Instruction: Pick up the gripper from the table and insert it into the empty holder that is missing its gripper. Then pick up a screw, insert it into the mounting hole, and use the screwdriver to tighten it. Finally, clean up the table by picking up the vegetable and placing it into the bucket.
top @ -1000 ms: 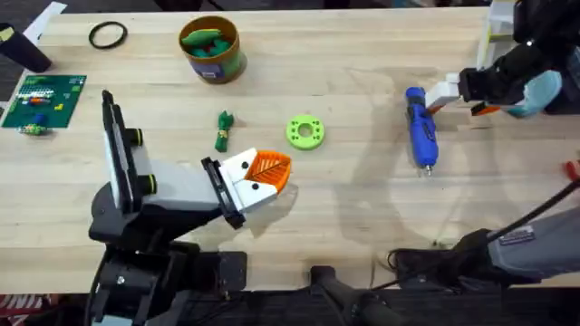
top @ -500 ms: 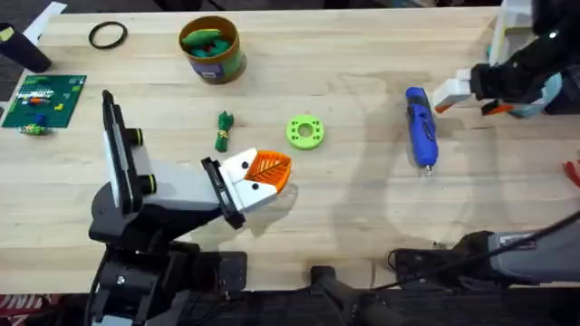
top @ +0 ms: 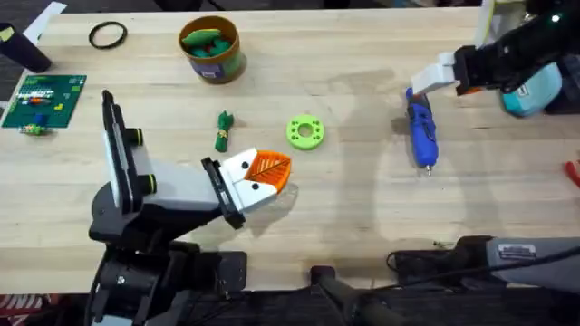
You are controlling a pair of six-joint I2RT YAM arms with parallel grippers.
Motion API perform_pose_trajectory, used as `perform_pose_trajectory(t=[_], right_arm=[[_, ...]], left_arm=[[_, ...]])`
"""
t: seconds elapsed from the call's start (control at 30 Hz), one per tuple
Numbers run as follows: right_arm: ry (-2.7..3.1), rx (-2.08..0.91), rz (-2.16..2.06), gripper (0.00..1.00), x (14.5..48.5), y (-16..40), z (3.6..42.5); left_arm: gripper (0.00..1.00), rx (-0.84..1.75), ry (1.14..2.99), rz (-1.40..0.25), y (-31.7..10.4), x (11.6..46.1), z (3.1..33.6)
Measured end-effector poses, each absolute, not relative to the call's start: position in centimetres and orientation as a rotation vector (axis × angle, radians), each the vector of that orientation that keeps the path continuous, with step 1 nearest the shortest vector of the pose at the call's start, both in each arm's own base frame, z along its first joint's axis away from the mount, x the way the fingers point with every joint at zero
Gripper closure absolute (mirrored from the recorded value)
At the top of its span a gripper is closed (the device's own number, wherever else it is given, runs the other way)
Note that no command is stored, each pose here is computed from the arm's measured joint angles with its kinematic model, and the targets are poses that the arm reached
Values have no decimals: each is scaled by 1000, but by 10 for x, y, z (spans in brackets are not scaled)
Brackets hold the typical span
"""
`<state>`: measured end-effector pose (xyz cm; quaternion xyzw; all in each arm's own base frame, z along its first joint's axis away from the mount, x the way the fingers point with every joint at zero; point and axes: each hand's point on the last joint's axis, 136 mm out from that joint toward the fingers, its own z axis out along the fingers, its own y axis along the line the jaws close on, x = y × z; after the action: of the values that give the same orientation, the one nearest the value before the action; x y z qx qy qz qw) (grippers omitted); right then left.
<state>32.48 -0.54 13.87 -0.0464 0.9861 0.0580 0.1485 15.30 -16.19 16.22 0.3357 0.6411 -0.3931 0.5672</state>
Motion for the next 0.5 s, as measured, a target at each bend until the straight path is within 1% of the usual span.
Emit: perform_pose_trajectory(t=[0.17,0.5], right_arm=[[2856,-126,209,3,324,0,134],[2952,-69,179,4,324,-3,107]], left_arm=[[990,789,1507,-924,-162,153,162],[990,789,1507,-924,-162,153,162]])
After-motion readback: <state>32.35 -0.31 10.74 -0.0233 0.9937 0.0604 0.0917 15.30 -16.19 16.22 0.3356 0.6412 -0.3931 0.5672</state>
